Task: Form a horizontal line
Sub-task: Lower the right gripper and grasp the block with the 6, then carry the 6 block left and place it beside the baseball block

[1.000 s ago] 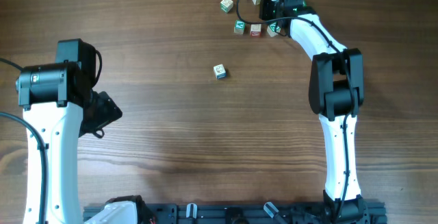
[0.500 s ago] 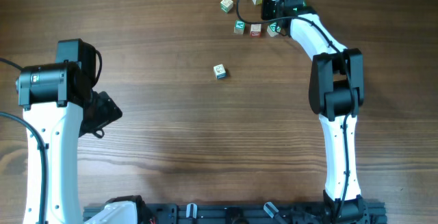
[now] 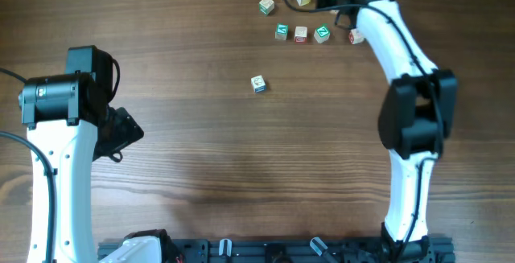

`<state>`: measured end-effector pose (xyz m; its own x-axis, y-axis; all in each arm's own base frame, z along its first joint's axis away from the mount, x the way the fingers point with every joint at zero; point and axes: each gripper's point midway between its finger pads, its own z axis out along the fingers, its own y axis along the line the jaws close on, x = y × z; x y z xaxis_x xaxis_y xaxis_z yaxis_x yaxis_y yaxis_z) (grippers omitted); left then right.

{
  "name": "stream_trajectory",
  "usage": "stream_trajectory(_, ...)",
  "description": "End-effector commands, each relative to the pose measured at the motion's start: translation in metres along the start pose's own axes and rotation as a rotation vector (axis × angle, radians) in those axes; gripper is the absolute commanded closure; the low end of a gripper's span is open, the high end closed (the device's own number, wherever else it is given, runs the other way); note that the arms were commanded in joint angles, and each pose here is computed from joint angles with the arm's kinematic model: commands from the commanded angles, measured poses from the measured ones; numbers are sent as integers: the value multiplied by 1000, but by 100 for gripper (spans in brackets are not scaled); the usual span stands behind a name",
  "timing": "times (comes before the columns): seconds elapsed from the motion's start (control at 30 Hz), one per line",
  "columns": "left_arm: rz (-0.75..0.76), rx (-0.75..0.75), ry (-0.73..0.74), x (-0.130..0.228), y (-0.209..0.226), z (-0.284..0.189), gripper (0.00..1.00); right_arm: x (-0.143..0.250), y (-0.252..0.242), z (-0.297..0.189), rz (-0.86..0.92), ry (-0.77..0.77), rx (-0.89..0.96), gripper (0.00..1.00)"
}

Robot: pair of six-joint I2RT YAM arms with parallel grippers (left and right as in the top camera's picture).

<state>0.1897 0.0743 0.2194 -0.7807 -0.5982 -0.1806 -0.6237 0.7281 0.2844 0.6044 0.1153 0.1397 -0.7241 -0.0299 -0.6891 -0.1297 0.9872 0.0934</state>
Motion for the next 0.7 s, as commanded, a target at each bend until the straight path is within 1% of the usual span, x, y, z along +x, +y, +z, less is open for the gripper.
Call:
stream_trajectory(0.0, -10, -6, -14, 1, 5, -1, 0, -26, 14, -66, -24, -34, -55, 79)
stream_trajectory(0.17, -10, -6, -14, 1, 5, -1, 0, -11, 32, -120, 12, 58, -145, 79)
stream_trajectory(0.3, -11, -6, -14, 1, 5, -1, 0, 11, 38, -148, 58, 156, -178, 79)
stream_trajectory(0.43, -10, -6, -14, 1, 5, -1, 0, 39, 44, -156, 74, 276, -201, 79)
stream_trajectory(0.57, -10, -6, -14, 1, 5, -1, 0, 70, 50, -147, 88, 375, -194, 79)
stream_trajectory(0.67, -10, -6, -14, 1, 5, -1, 0, 94, 58, -133, 72, 422, -199, 79)
